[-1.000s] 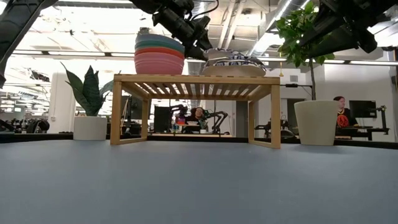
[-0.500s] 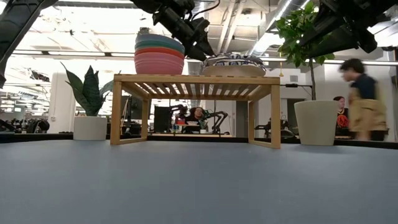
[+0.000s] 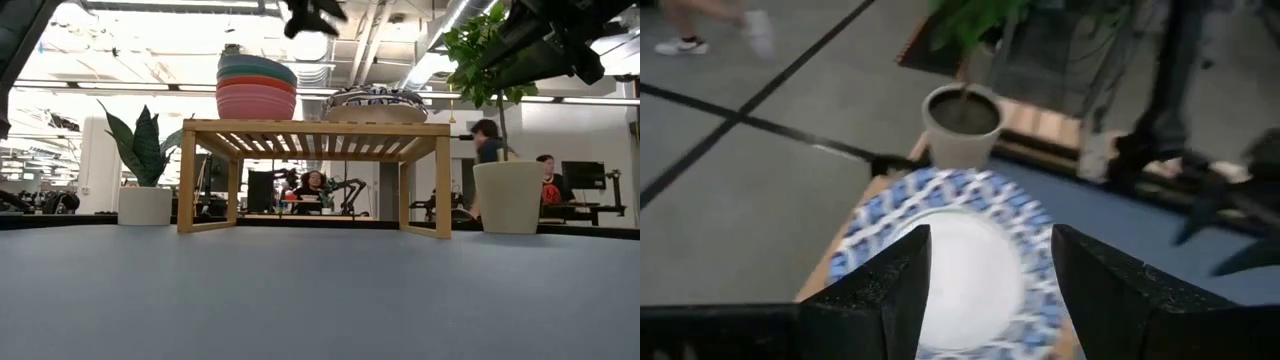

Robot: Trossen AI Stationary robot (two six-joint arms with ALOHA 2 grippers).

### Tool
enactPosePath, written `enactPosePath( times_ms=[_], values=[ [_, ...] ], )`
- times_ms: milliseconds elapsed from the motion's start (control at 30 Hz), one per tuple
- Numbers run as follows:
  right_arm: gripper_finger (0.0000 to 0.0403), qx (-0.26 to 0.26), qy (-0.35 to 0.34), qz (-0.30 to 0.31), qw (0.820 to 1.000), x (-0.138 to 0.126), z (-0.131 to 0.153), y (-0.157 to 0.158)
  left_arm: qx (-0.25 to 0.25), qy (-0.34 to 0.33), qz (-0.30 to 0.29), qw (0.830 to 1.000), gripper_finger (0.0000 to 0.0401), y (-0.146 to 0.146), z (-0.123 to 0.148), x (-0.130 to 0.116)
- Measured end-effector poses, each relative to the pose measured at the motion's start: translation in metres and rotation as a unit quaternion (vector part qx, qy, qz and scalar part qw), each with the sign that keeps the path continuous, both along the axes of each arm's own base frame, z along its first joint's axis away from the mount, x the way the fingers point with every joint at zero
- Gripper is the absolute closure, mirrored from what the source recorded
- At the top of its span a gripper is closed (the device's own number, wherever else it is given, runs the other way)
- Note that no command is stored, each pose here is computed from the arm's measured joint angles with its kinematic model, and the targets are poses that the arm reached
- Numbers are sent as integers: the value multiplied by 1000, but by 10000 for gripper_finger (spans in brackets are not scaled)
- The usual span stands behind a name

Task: Place and stack bowls onto a shelf
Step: Return to Home Position

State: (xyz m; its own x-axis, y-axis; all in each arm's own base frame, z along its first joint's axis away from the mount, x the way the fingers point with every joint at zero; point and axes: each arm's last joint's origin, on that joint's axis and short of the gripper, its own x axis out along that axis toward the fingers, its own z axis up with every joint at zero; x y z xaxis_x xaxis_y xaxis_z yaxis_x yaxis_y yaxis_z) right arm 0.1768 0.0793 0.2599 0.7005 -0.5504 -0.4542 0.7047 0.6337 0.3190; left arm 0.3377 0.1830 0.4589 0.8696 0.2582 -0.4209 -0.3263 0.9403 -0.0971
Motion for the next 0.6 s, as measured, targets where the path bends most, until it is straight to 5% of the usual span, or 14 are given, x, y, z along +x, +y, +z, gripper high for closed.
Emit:
enactPosePath(
  times_ms=[333, 600],
  values=[
    [177, 5, -39, 20, 999, 8, 8, 5, -20, -58, -52, 997, 208, -66, 56, -24],
    [177, -61, -19, 108, 992, 16, 18, 11, -35, -42, -109, 993, 208, -115, 71, -51]
  ],
)
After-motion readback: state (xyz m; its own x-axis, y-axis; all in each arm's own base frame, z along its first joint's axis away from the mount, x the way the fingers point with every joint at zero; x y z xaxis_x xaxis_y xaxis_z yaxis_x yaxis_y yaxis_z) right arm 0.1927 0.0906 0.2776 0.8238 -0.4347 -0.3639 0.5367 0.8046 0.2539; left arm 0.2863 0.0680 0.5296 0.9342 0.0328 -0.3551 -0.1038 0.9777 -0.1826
